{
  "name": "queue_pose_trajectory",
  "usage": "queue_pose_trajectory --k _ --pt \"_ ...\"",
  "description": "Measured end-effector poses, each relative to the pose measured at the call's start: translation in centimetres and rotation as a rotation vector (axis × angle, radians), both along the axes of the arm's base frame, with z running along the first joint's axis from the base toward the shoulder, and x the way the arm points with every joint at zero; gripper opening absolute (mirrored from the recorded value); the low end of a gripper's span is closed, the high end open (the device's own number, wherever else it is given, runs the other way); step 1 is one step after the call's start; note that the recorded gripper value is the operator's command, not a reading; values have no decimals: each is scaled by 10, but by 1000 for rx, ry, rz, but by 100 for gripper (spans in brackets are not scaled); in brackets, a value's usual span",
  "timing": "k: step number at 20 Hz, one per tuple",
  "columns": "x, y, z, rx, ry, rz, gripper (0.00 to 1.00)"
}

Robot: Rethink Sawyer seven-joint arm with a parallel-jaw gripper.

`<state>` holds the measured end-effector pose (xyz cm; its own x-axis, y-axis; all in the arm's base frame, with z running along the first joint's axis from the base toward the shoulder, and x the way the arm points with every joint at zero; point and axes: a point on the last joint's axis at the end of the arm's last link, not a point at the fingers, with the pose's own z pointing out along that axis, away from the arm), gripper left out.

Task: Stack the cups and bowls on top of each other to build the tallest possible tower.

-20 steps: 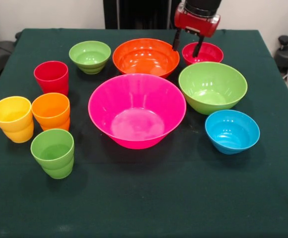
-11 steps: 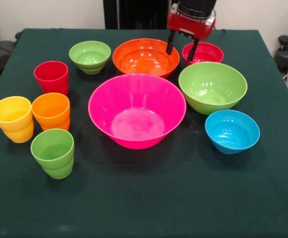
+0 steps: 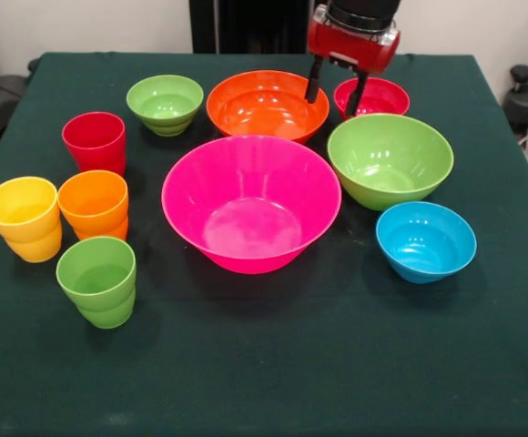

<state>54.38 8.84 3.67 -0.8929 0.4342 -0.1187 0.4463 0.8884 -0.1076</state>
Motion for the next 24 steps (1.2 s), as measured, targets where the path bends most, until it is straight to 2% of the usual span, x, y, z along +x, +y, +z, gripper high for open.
queue_pose_trajectory --k 4,6,9,11,12,18,24 --pt "16 -17 1 1 -21 -27 100" --pt "28 -34 3 7 -37 -54 100" --pt "36 -53 2 15 -47 -76 100" --pt "37 -63 2 18 -48 -83 100" --pt "36 -77 1 20 -46 -86 100" --pt "28 -122 -4 16 -37 -78 100" --pt "17 -151 -11 15 -25 -48 100"
